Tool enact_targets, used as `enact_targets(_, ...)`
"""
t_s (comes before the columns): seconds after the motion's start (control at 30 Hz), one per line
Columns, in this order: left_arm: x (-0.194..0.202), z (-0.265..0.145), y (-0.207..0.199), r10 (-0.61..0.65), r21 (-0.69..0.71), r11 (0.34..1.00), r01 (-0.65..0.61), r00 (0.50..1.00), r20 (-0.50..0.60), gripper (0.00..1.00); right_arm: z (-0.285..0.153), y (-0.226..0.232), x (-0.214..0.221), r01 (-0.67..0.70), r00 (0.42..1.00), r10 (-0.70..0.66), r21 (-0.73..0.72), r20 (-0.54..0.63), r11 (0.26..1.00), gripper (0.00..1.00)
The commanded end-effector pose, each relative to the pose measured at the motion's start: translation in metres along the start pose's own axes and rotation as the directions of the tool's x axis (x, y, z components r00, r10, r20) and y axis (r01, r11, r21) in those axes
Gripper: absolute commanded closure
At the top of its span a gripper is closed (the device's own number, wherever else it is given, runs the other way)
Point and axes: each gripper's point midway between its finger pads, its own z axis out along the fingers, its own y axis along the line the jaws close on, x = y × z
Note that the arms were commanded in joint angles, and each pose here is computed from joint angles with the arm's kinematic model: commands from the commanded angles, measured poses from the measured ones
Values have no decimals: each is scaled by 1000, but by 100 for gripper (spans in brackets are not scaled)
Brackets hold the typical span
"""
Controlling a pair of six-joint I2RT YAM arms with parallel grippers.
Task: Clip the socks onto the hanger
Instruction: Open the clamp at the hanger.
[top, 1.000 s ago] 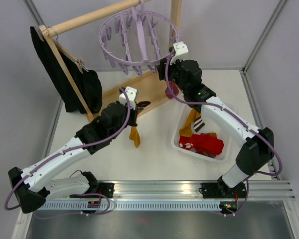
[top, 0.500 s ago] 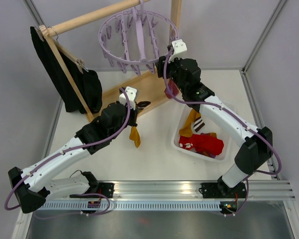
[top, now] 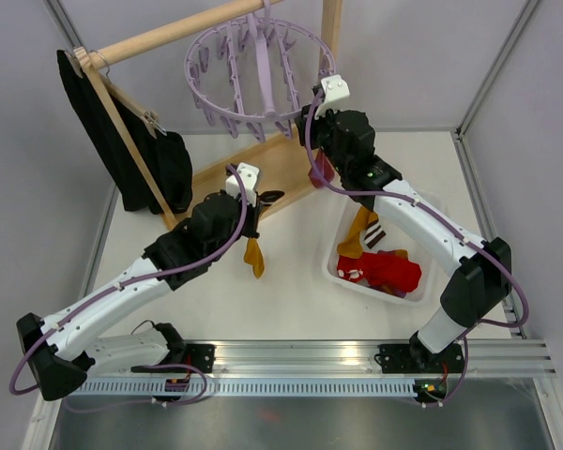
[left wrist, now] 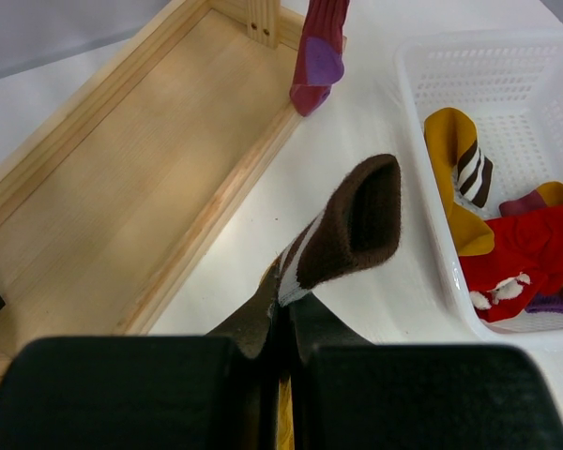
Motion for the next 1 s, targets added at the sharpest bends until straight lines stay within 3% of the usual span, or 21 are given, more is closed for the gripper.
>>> enact_targets(0.0, -23, 3, -7, -33, 26, 999, 31, 998, 54, 98, -4, 0, -29, -42, 998, 41, 19, 57, 999, 72)
enact_targets(0.4, -52, 44, -34, -90, 73, 994, 80, 986, 138, 98, -15, -1, -37, -153, 988, 152, 43, 18, 987, 99)
enact_targets(0.63, -67, 77, -41, -114, 39, 993, 108, 971, 211, 98, -21, 0, -46, -194, 981, 194, 50, -3, 980, 100)
enact_targets(0.97, -80, 103, -18, -173, -66, 978, 199, 945, 279, 98, -20, 5, -52, -208, 978, 209, 26, -13, 978, 100)
